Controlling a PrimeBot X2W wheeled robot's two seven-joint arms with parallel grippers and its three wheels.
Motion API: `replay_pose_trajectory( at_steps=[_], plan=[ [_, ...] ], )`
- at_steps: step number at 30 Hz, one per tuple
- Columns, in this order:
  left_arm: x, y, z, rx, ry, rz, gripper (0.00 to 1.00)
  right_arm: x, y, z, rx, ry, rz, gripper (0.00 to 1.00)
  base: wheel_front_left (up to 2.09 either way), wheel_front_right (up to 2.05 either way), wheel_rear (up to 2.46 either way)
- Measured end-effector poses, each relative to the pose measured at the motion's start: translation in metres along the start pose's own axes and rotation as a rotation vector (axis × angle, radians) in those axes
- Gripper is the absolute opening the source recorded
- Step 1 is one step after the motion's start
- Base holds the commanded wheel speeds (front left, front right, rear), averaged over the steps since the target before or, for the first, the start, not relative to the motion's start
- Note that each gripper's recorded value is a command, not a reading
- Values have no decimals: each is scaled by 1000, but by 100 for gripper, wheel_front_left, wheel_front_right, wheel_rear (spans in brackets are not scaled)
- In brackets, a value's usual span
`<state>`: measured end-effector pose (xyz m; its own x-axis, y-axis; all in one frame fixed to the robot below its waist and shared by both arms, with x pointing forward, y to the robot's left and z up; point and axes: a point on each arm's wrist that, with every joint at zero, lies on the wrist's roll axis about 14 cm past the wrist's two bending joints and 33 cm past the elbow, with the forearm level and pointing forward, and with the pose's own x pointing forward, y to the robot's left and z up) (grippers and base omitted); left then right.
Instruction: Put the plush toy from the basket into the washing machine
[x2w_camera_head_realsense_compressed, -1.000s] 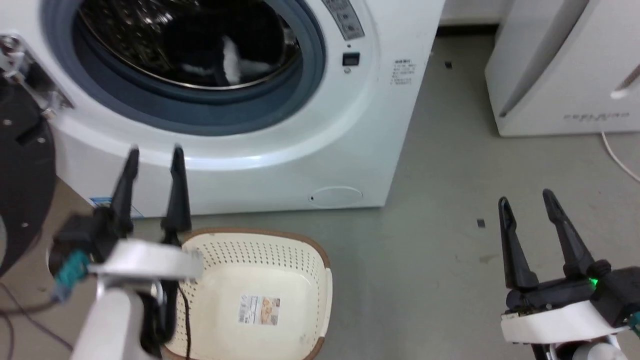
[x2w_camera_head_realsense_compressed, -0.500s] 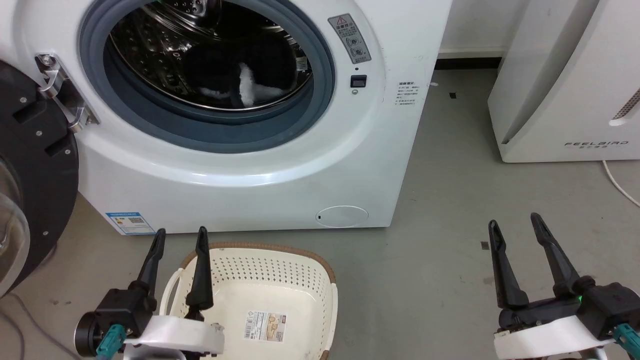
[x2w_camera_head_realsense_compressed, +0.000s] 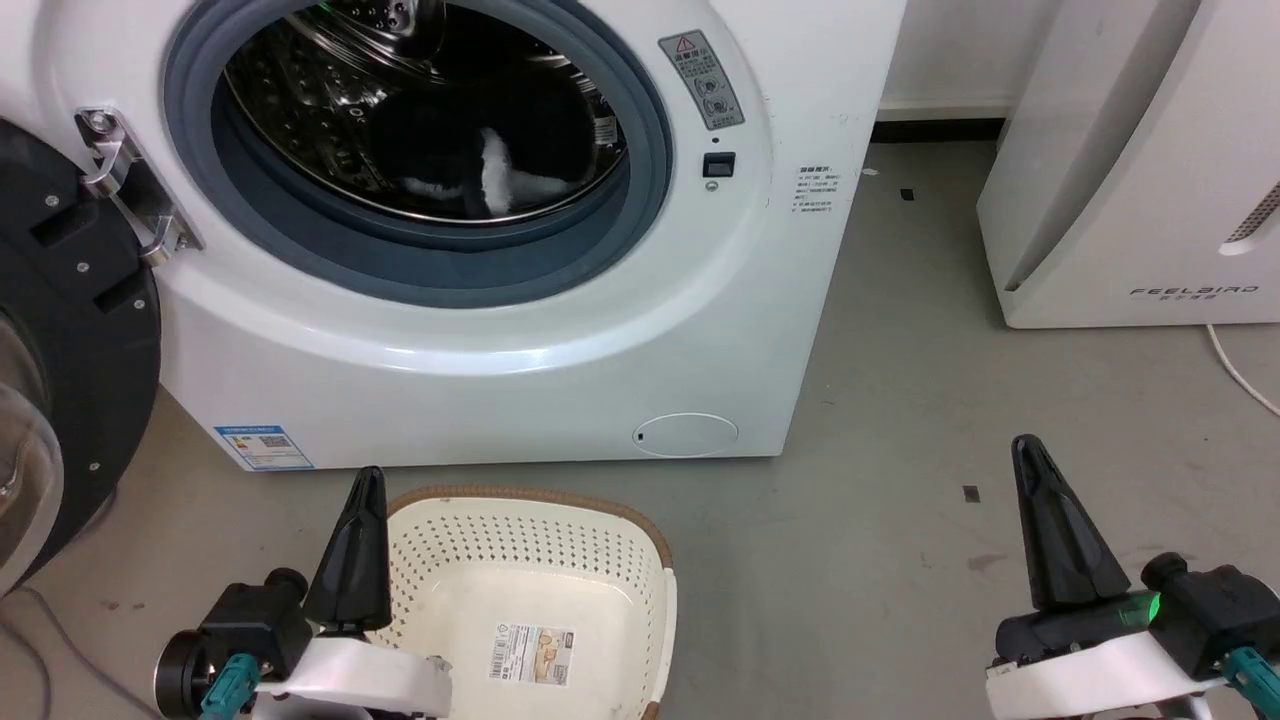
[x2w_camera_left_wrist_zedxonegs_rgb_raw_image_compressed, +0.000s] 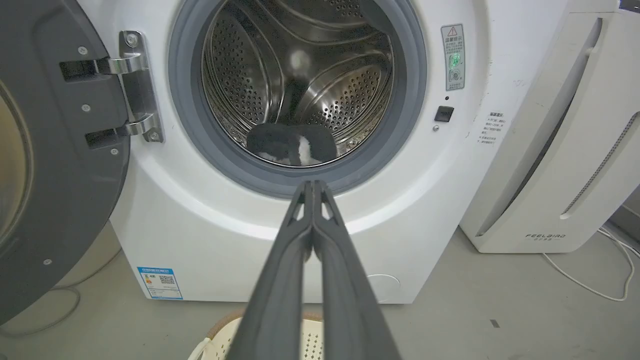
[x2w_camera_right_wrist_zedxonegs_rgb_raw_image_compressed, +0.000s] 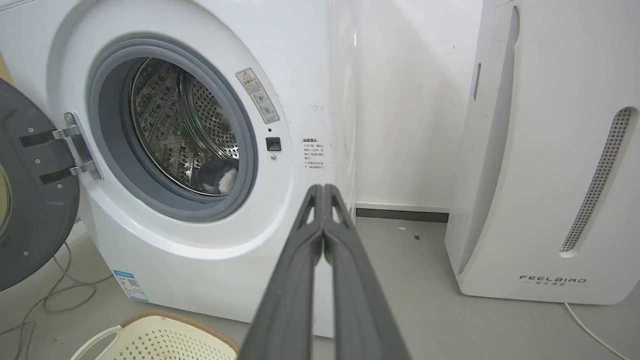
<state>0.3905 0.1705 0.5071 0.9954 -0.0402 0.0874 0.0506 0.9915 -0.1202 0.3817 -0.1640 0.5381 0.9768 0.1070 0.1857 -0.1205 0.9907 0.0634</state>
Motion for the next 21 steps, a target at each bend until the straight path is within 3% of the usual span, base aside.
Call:
replay_pose_trajectory(
  at_steps=[21],
  plan=[
    [-2, -1, 4, 25, 15, -4, 0, -1, 2, 0, -17, 29, 7, 0, 0, 0, 0]
  ],
)
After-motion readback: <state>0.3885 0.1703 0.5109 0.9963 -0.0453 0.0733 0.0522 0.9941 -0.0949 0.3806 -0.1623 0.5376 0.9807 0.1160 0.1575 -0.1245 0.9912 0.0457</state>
